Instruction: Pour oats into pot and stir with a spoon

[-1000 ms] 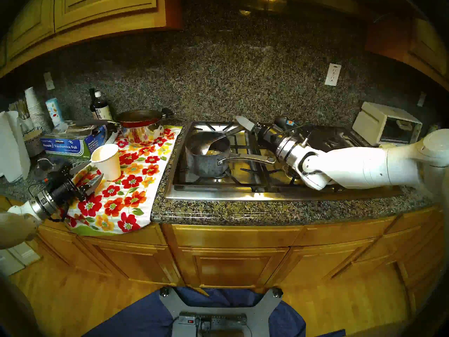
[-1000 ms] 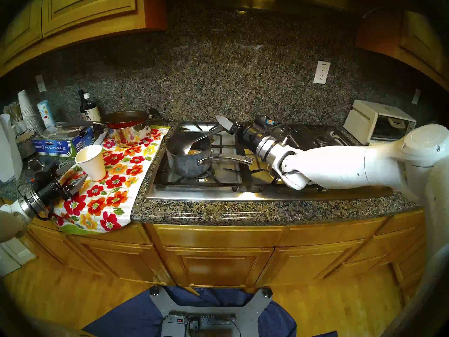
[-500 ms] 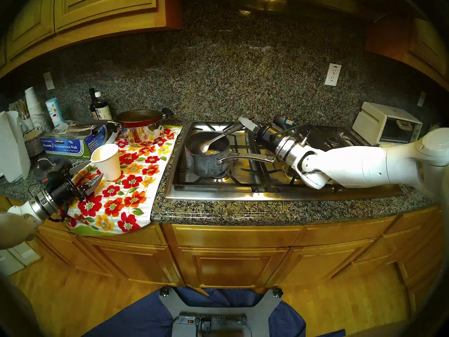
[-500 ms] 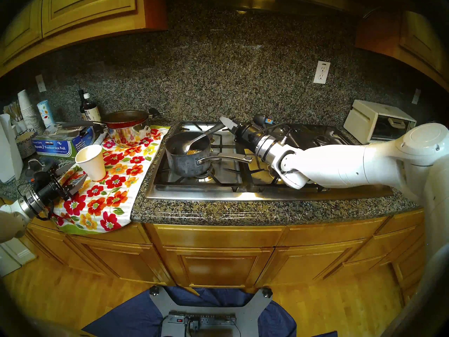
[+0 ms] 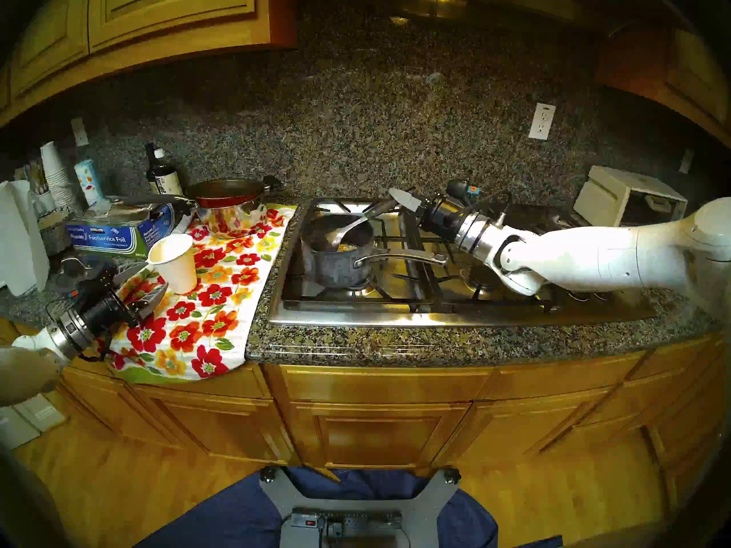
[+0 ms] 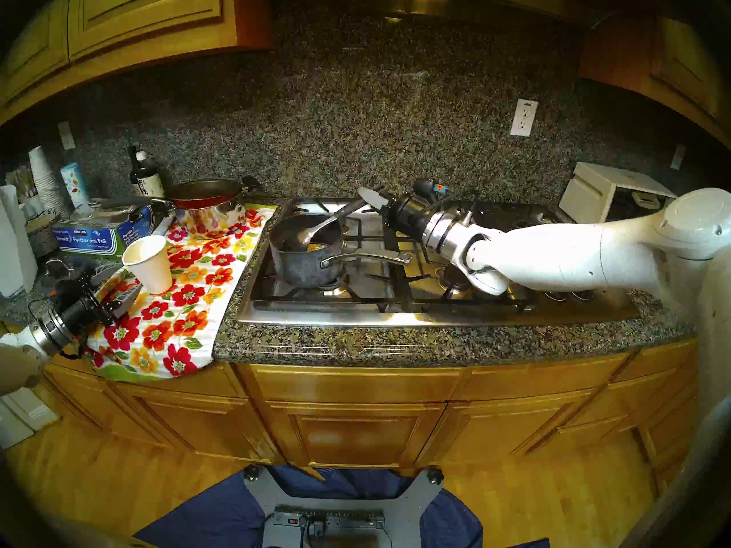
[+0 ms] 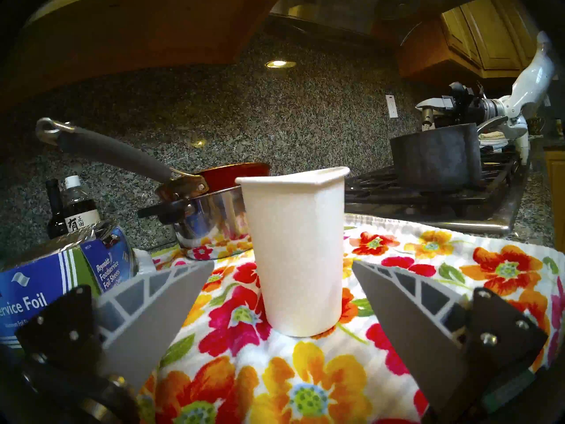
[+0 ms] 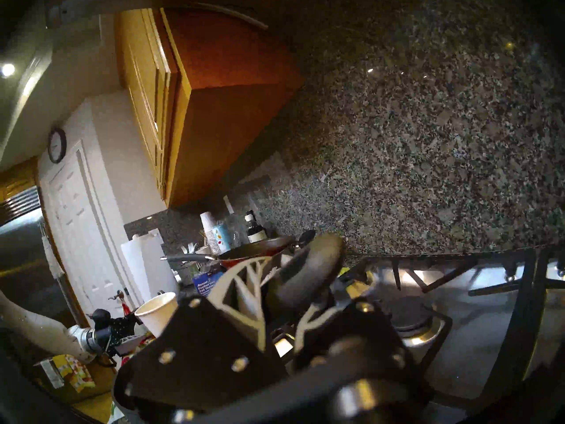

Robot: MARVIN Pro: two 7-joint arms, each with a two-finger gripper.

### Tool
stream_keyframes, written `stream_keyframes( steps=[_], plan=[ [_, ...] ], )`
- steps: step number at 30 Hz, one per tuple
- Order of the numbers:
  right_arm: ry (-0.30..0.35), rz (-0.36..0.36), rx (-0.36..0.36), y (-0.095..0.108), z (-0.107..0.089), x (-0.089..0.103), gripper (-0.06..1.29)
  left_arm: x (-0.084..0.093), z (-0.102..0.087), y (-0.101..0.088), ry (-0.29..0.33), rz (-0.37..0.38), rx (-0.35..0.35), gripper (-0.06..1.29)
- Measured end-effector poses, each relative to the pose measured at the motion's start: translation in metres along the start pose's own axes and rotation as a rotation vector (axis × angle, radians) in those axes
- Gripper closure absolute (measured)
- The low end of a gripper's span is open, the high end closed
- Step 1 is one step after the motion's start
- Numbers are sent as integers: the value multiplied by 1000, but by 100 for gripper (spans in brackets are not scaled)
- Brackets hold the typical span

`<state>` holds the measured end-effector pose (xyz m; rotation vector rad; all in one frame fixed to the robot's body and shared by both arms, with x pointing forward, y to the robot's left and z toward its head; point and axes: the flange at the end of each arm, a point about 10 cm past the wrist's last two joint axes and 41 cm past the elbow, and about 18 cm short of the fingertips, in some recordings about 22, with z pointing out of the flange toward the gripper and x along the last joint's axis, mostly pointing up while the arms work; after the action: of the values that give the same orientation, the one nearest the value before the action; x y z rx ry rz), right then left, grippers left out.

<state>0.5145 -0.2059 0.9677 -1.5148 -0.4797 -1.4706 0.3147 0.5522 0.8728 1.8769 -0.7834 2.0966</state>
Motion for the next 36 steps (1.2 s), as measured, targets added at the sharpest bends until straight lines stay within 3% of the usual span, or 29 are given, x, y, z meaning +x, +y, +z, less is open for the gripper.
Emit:
stream_keyframes(
  steps=[14, 25, 36],
  plan=[
    [-106, -128, 72, -9, 18, 35, 118, 0, 0, 0, 0, 0, 0, 1],
    [-159, -166, 107, -20, 28, 50, 118, 1, 0, -1, 3, 1, 4, 1],
    [-178, -171, 127, -34, 41, 51, 118, 1, 0, -1, 6, 4, 3, 1]
  ],
)
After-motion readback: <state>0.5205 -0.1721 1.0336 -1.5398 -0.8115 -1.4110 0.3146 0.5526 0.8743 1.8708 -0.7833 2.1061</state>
